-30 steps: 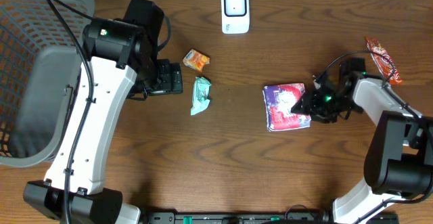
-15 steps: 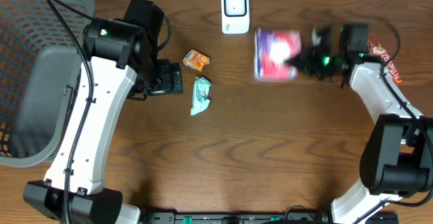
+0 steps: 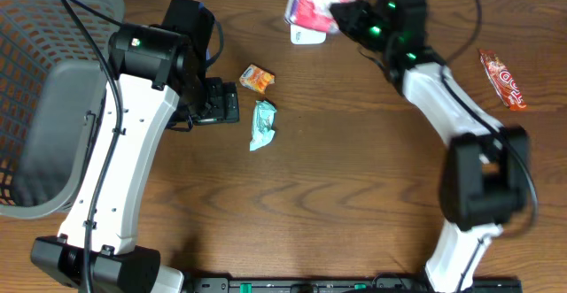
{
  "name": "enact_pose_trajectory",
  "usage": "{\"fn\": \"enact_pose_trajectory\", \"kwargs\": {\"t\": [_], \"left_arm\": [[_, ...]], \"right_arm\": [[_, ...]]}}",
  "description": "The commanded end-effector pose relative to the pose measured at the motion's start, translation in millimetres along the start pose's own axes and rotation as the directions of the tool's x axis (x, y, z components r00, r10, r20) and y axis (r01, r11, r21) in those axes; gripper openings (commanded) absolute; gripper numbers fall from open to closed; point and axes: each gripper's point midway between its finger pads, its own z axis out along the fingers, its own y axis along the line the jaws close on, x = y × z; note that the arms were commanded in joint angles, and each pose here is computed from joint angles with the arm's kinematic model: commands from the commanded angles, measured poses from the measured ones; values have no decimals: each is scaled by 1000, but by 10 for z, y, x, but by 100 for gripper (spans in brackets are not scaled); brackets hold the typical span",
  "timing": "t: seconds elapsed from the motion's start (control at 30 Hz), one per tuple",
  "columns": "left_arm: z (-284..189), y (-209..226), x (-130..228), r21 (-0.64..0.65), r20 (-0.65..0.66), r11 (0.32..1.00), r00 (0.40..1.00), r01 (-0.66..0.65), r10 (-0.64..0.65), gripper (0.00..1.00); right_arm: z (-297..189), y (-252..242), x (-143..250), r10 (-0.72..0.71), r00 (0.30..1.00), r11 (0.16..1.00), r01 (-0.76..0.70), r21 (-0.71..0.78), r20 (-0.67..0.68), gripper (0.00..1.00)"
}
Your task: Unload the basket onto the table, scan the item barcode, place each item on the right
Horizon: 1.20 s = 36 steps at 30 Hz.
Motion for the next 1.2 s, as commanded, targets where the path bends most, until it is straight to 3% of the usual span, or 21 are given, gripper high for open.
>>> {"fn": "enact_pose_trajectory", "kwargs": {"t": [0.0, 0.23, 0.4, 0.5, 0.57, 0.77, 0.93, 0.97, 1.0, 1.07, 1.1, 1.17], "left_arm": [[3, 5, -13, -6, 0, 1000, 1000, 1, -1, 98], [3, 4, -13, -6, 0, 1000, 1000, 1, -1, 98], [3, 5, -12, -6, 0, 1000, 1000, 1, -1, 98], [3, 5, -12, -6, 0, 1000, 1000, 1, -1, 98], [3, 5, -13, -6, 0, 1000, 1000, 1, -1, 98], [3, 4, -13, -6, 0, 1000, 1000, 1, -1, 98], [3, 5, -12, -6, 0, 1000, 1000, 1, -1, 98], [3, 5, -12, -6, 0, 1000, 1000, 1, -1, 98], [3, 5, -12, -6, 0, 1000, 1000, 1, -1, 98], [3, 5, -12, -6, 0, 1000, 1000, 1, -1, 98], [3, 5, -13, -6, 0, 1000, 1000, 1, -1, 98], [3, 5, -12, -6, 0, 1000, 1000, 1, -1, 98]], "right_arm": [[363, -150, -237, 20, 999, 998, -23, 52, 42, 1], [553, -182, -446, -114, 992, 985, 119, 123, -44, 1], [100, -15, -867, -158, 987, 972, 161, 172, -30, 1], [-376, -175, -1158, -199, 979, 937, 200, 287, -34, 1], [-898, -568, -1385, -197, 980, 857, 185, 481, -26, 1], [-1975, -1600, -1503, -160, 972, 591, 234, 772, -172, 1], [-2452, -2168, -1400, -77, 957, 506, 279, 816, -279, 1], [-2503, -2247, -1382, -58, 959, 501, 269, 823, -278, 5], [-2547, -2302, -1371, -42, 961, 499, 257, 827, -273, 16], [-2601, -2353, -1348, -20, 963, 503, 241, 830, -267, 53], [-2611, -2351, -1344, -16, 964, 506, 238, 829, -267, 65], [-2632, -2272, -1351, -17, 964, 518, 235, 823, -265, 73]]}}
